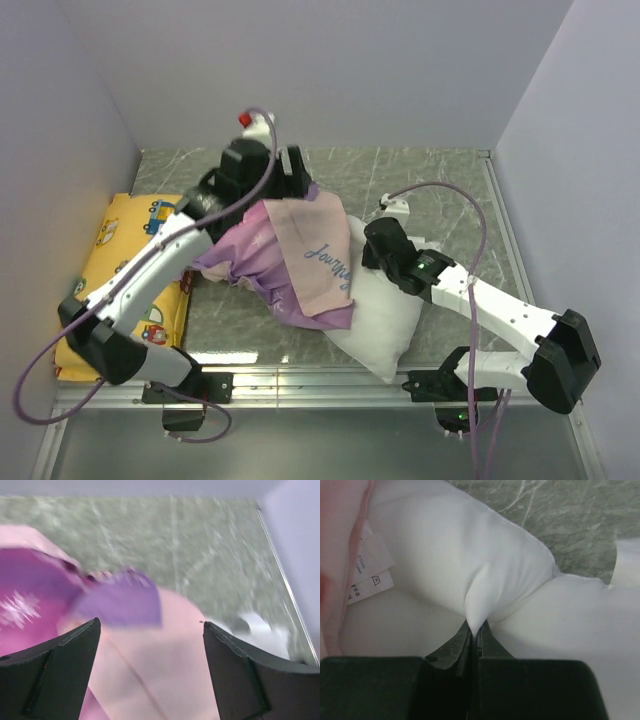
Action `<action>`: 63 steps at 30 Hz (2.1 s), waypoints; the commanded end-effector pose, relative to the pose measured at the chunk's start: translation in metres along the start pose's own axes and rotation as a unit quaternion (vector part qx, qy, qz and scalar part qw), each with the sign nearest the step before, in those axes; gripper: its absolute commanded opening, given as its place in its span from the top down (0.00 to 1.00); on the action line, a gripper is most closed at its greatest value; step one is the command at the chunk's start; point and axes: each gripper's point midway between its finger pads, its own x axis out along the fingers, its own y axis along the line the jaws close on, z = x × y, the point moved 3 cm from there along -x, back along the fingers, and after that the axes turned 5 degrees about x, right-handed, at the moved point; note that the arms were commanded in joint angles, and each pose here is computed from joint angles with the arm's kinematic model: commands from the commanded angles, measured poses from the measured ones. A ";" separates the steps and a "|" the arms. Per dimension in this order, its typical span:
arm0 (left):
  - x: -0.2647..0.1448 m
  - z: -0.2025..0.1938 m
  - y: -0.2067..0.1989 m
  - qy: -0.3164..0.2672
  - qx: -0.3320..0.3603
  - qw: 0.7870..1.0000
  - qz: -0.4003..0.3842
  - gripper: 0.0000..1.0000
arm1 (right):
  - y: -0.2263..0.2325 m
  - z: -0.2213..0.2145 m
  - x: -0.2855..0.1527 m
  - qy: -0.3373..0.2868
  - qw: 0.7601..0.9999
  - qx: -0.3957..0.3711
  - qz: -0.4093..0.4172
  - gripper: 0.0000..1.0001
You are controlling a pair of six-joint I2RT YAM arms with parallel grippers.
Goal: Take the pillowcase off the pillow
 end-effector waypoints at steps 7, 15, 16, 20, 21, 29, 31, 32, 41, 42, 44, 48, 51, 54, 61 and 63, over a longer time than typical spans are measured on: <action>-0.008 -0.140 -0.020 0.110 0.054 0.992 -0.028 0.02 | -0.007 0.033 -0.011 -0.023 1.000 -0.005 -0.015 1.00; -0.006 -0.123 0.054 0.069 0.017 0.982 0.175 0.92 | -0.040 0.064 -0.023 -0.056 0.996 0.014 -0.061 1.00; -0.008 -0.121 0.063 0.063 0.004 0.981 0.186 0.96 | -0.048 0.069 -0.025 -0.060 0.995 0.019 -0.071 1.00; -0.027 -0.090 0.107 0.007 -0.045 0.973 0.228 0.99 | -0.084 0.099 -0.037 -0.085 0.989 0.050 -0.106 1.00; -0.029 -0.088 0.114 0.004 -0.051 0.969 0.240 0.99 | -0.099 0.108 -0.039 -0.094 0.986 0.061 -0.123 1.00; -0.023 -0.106 0.130 -0.003 -0.101 0.972 0.214 1.00 | -0.113 0.129 -0.036 -0.078 0.988 0.088 -0.100 1.00; -0.011 -0.122 0.119 0.014 -0.110 0.979 0.173 0.99 | -0.105 0.124 -0.033 -0.072 0.991 0.079 -0.086 0.86; -0.008 -0.126 0.116 0.015 -0.113 0.980 0.163 1.00 | -0.101 0.124 -0.035 -0.076 0.991 0.075 -0.082 0.75; 0.015 -0.168 0.077 0.054 -0.112 0.988 0.090 0.99 | -0.006 0.133 -0.079 -0.096 0.993 -0.036 0.051 0.21; 0.017 -0.170 0.075 0.057 -0.113 0.988 0.087 0.99 | 0.008 0.129 -0.081 -0.089 0.993 -0.050 0.065 0.21; 0.020 -0.175 0.071 0.063 -0.110 0.988 0.088 1.00 | 0.037 0.097 -0.073 -0.051 0.991 -0.099 0.075 0.19; 0.020 -0.173 0.073 0.063 -0.112 0.987 0.099 1.00 | 0.043 0.035 -0.037 0.015 0.991 -0.126 0.041 0.16; 0.019 -0.170 0.081 0.055 -0.112 0.984 0.124 0.99 | 0.025 0.003 -0.008 0.037 0.992 -0.119 -0.007 0.13; 0.018 -0.169 0.094 0.055 -0.129 0.981 0.136 0.99 | 0.016 -0.009 0.010 0.047 0.993 -0.109 -0.019 0.16; 0.015 -0.130 0.149 0.018 -0.189 0.971 0.147 1.00 | -0.025 -0.004 0.036 0.066 0.997 -0.040 -0.030 1.00; 0.015 -0.110 0.143 0.008 -0.185 0.974 0.132 0.91 | -0.019 0.003 0.032 0.066 0.998 -0.017 0.010 1.00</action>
